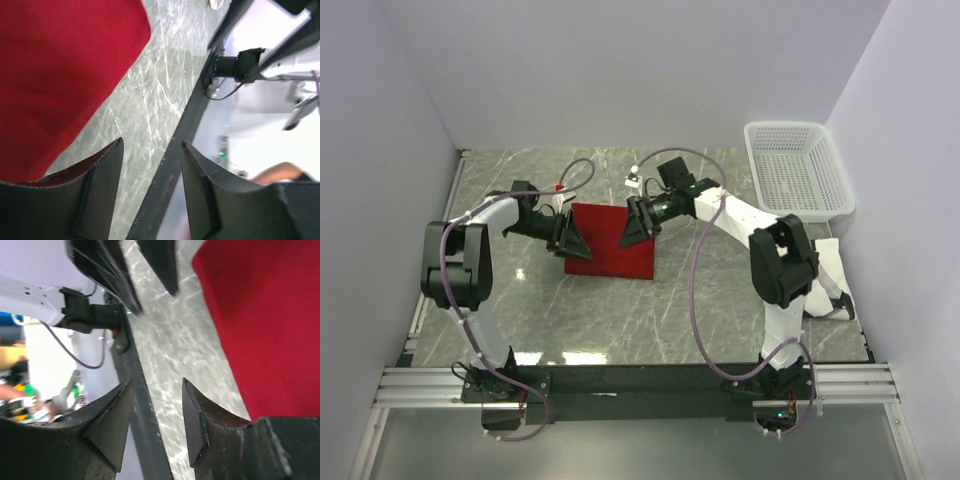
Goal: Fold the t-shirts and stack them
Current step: Fold the tshirt
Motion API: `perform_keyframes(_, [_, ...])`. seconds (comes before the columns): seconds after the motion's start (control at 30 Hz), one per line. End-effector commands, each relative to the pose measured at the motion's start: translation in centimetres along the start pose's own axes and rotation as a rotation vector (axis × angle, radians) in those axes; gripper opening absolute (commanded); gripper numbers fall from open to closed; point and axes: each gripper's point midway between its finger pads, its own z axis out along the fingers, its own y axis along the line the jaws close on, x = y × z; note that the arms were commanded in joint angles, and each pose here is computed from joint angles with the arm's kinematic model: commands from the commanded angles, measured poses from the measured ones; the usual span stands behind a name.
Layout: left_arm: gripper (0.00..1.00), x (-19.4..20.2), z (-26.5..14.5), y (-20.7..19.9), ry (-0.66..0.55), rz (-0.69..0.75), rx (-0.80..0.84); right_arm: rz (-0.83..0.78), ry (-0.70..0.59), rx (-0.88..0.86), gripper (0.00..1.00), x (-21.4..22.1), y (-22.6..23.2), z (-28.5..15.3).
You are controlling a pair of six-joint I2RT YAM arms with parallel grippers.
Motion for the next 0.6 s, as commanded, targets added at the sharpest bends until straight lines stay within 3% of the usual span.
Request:
perform_keyframes(0.0, [0.54, 0.1, 1.4, 2.0, -0.009, -0.101, 0.047, 0.136, 0.043, -0.069, 0.51, 0.7, -1.5, 2.7])
perform_keyframes(0.17, [0.53, 0.6, 1.2, 7.7, -0.034, -0.255, 0.007, 0.280, 0.116, 0.013, 0.50, 4.0, -7.5, 4.1])
perform_keyframes(0.4, [0.53, 1.6, 0.4, 9.4, -0.049, -0.345, 0.010, 0.357, 0.132, 0.210, 0.50, 6.8, -12.6, 1.4])
perform_keyframes(0.47, [0.53, 1.3, -0.7, 8.1, -0.066, -0.300, 0.026, 0.327, 0.103, 0.241, 0.50, 6.0, -12.2, -0.4])
perform_keyframes(0.57, [0.53, -0.6, -2.6, 5.4, -0.109, -0.082, -0.027, 0.231, 0.078, 0.225, 0.57, 5.0, -9.1, -2.4])
